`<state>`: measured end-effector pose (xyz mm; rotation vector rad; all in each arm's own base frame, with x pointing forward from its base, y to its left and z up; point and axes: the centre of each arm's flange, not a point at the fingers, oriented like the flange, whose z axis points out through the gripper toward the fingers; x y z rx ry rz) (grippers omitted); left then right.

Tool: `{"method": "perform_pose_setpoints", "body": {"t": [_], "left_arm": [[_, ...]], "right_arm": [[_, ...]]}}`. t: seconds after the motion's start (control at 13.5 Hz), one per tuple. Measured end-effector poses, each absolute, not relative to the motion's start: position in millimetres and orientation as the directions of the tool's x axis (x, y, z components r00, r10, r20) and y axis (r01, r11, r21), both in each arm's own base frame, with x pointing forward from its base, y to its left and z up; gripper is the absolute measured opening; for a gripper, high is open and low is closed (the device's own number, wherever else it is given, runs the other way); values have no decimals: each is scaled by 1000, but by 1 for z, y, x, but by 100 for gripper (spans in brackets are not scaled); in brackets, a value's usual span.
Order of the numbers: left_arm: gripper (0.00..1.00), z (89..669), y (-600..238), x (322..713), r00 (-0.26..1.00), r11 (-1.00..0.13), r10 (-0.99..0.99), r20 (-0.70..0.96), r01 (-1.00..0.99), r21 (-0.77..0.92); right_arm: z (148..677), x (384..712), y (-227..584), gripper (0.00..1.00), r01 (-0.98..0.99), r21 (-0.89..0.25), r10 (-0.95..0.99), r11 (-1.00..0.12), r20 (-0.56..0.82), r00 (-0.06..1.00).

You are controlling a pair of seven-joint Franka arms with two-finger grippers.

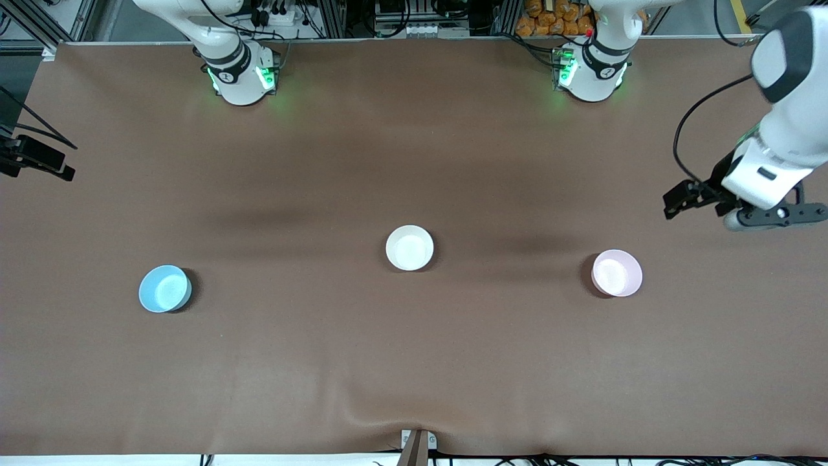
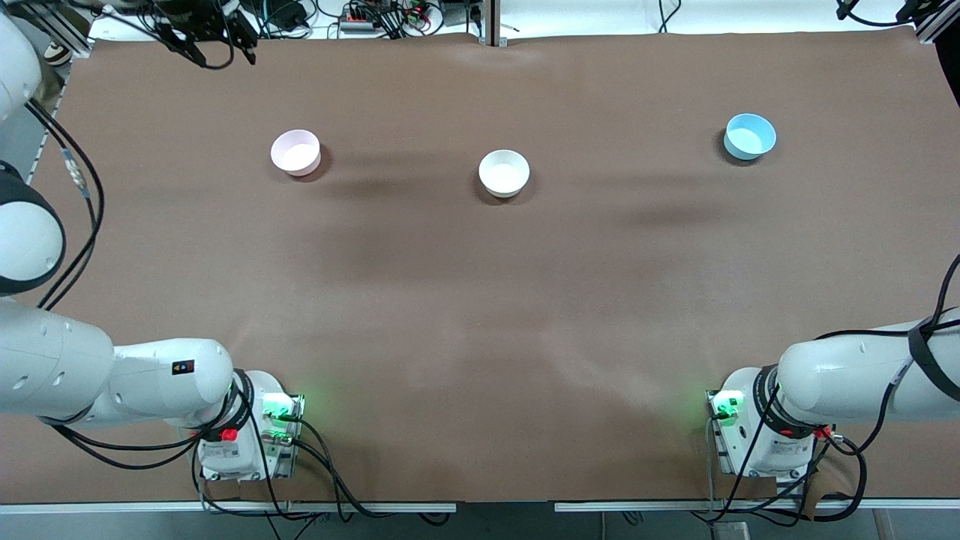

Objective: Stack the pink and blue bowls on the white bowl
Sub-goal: 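Move the left gripper down over the pale pink bowl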

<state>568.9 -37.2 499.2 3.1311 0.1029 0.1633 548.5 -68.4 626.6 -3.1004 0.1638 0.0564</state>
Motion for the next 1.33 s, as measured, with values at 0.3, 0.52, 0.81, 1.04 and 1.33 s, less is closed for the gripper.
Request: {"method": "perform_pose_setpoints", "body": {"t": [0.3, 0.52, 0.81, 1.04, 1.33], "left_arm": [[100, 449, -30, 577, 986, -997, 78, 150, 75, 23], [100, 422, -18, 587, 982, -995, 98, 159, 93, 36], [100, 378, -15, 599, 984, -994, 106, 141, 99, 52], [100, 339, -15, 604, 990, -993, 105, 96, 100, 60], [96, 304, -1, 606, 991, -991, 119, 63, 114, 67]], "right_arm": [[626, 548, -69, 100, -106, -34, -105, -994, -38, 994], [626, 548, -69, 100, -106, -34, -105, -994, -39, 994], [626, 548, -69, 100, -107, -34, -106, -994, -39, 994], [626, 548, -70, 100, -108, -34, -107, -994, -40, 993], [626, 548, -70, 100, -108, -34, -107, -994, -40, 993]]}}
